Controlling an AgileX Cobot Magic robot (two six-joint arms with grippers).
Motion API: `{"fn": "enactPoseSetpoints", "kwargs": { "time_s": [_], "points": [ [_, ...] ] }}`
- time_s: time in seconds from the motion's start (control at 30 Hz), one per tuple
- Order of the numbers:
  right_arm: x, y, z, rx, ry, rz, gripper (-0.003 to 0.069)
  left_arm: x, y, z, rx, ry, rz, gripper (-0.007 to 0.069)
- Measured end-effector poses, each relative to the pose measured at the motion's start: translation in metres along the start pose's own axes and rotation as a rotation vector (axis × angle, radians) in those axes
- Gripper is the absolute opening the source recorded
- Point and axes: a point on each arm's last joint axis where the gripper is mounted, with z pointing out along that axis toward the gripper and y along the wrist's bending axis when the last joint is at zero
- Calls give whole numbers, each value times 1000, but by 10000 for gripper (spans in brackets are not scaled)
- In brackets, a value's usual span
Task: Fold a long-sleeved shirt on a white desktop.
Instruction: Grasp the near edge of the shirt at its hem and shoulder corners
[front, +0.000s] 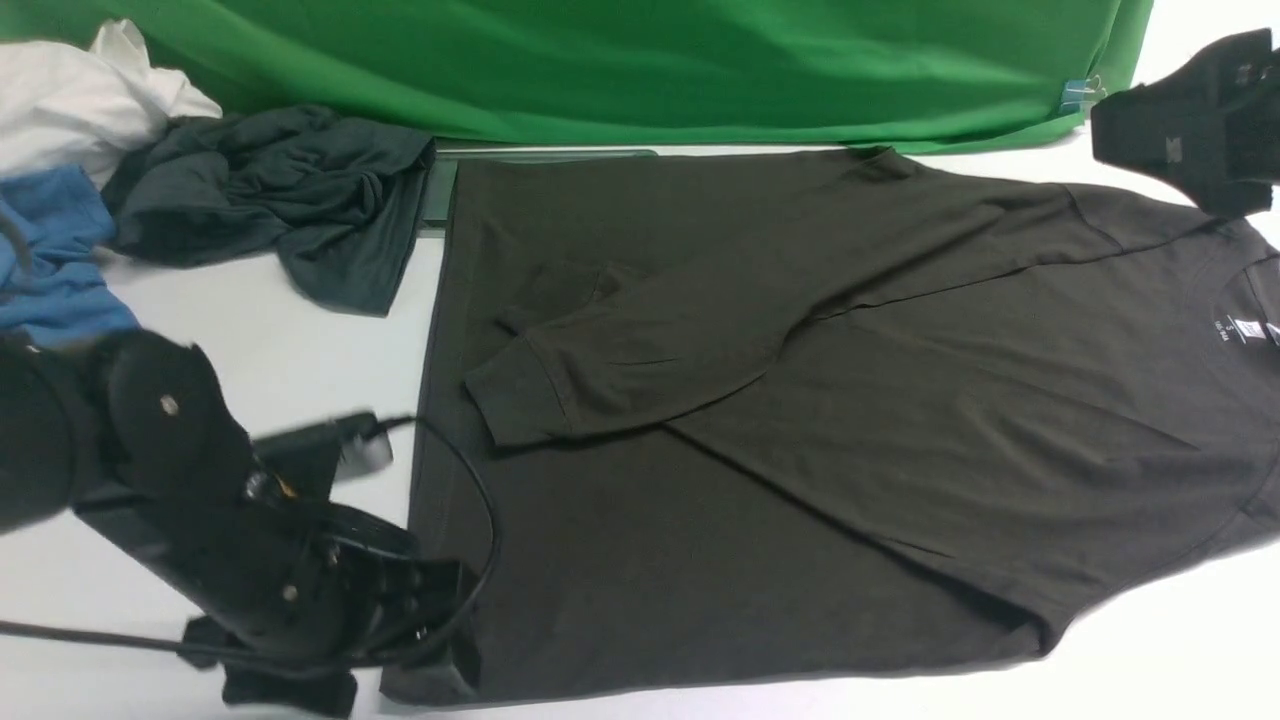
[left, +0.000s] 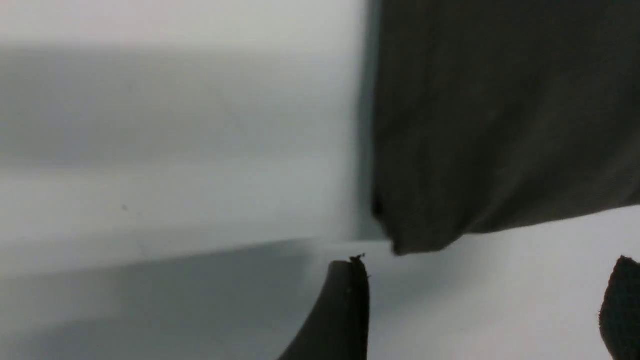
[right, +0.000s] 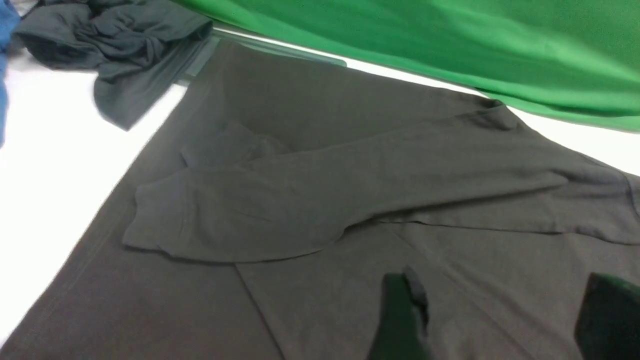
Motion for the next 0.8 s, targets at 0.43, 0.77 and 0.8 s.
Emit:
{"fn": "enactPoseSetpoints", "kwargs": {
  "time_s": [0.43,0.77,0.8],
  "points": [
    [0,0,0,0,1,-9,474,-15,4,26,-23,62,-20,437],
    [10,-2,8,16,125,-31,474,-18,5,29,-37,39,42,59],
    [11,-2,9,17,140,-31,474,-18,6,28,-38,35,52,44]
  ]
}}
